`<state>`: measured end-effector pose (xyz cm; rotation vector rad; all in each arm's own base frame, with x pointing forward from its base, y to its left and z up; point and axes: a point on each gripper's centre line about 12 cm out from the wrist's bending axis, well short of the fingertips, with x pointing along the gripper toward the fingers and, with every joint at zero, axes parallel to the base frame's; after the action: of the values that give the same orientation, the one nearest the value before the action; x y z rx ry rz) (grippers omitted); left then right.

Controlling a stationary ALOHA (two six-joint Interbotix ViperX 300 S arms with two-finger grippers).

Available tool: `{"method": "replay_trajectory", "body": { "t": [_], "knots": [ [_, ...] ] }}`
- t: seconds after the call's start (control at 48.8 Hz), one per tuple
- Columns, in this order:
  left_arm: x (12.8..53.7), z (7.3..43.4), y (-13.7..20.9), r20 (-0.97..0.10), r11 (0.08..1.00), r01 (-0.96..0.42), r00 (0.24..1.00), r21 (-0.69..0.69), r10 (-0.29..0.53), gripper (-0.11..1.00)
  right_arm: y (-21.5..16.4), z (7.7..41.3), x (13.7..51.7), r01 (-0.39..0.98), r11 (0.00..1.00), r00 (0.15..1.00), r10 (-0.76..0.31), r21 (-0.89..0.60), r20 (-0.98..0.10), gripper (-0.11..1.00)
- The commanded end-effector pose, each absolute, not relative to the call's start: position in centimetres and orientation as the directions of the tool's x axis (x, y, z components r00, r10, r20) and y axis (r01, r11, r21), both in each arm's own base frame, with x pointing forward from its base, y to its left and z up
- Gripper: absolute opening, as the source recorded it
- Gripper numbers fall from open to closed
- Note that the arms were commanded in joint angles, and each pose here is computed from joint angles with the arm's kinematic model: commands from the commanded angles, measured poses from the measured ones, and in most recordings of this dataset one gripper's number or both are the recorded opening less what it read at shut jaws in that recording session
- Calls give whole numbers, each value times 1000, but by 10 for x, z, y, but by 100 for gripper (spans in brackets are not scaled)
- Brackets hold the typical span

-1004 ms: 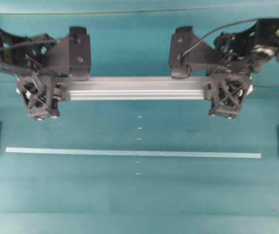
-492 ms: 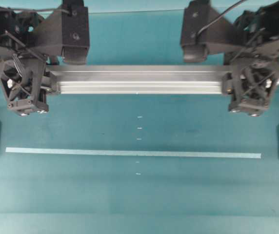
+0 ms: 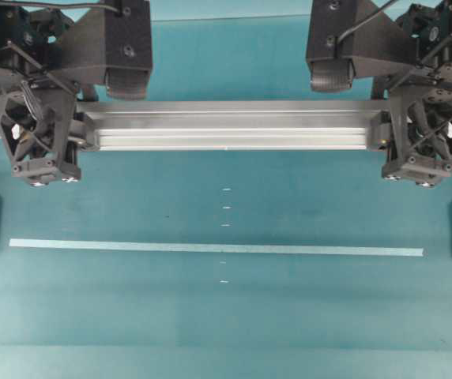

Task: Lift the metal rail with both hands and move it towards you.
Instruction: 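Carry the held rail toward the front edge with both grippers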

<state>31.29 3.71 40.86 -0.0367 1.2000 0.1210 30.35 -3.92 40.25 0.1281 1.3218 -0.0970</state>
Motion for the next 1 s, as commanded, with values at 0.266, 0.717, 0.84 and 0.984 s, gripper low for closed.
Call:
{"method": "replay_trajectory", "body": {
  "t": [0.266, 0.717, 0.84, 0.984],
  "knots": [
    [323, 393, 35, -907, 988, -157, 414, 9, 74, 31, -38, 354, 303, 201, 978, 149, 18, 48, -989, 42],
    [333, 293, 31, -914, 986, -166, 401, -5, 63, 31, -28, 266, 305, 198, 978, 141, 34, 62, -989, 42],
    [335, 271, 31, -924, 987, -164, 378, -2, 61, 31, -21, 244, 307, 198, 976, 163, 59, 91, -985, 42],
    [336, 244, 31, -930, 985, -171, 364, -5, 58, 31, -16, 221, 308, 195, 975, 165, 70, 103, -984, 42]
  ]
}}
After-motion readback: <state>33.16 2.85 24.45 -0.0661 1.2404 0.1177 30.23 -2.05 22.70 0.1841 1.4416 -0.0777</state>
